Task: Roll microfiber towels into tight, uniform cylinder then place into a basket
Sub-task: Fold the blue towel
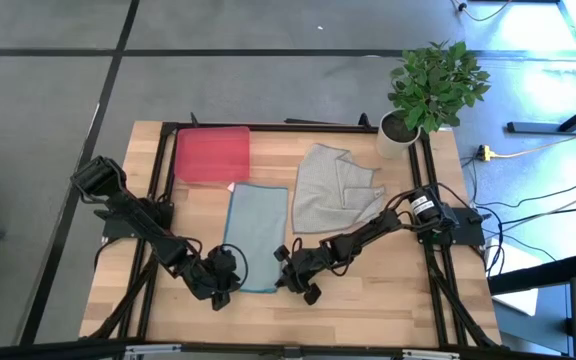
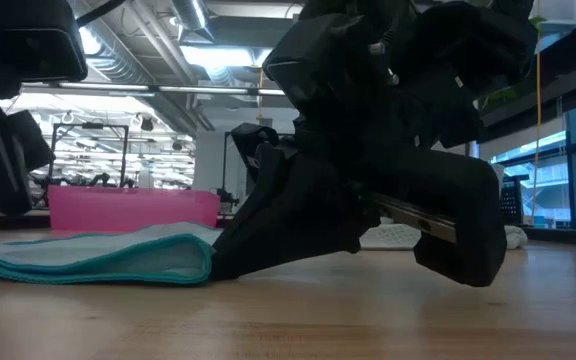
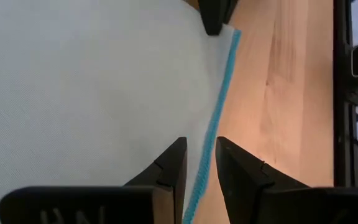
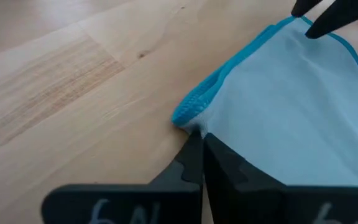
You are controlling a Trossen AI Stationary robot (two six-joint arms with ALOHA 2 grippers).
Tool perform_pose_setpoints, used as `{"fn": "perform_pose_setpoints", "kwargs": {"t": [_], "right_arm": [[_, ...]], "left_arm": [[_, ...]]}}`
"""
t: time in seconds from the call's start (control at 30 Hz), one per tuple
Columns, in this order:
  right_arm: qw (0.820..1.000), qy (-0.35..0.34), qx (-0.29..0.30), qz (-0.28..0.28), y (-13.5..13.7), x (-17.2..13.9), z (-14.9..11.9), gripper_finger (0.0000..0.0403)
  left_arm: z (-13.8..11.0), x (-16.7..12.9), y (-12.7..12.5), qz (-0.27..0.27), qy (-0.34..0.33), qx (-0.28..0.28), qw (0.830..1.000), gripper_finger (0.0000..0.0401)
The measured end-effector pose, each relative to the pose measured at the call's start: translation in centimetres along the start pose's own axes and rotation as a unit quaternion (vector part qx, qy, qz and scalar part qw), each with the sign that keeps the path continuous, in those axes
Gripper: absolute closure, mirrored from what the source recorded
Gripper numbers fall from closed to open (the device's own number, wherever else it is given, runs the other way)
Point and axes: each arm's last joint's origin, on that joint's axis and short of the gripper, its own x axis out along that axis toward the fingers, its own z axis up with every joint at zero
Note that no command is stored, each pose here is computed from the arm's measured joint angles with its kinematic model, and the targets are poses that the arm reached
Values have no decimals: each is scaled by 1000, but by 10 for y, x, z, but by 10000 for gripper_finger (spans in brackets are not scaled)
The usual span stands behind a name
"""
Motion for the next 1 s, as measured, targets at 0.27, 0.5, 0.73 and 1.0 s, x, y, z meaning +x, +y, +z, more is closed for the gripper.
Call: {"fn": "perform_pose_setpoints", "kwargs": {"t": [0.27, 0.5, 0.73, 1.0], "right_arm": [[1000, 2, 1, -5, -1, 0, 0, 399], [1000, 4, 3, -9, -4, -1, -2, 400], [1000, 6, 6, -12, -6, -1, -3, 401], [1000, 6, 6, -12, -6, -1, -3, 401]], "left_arm": [[-3, -1, -3, -36, 46, 117, 991, 327], [2, -5, -16, -61, 70, 181, 979, 340], [-2, -9, -11, 24, 70, 205, 976, 343], [-2, -8, -11, 25, 67, 201, 977, 343]]}}
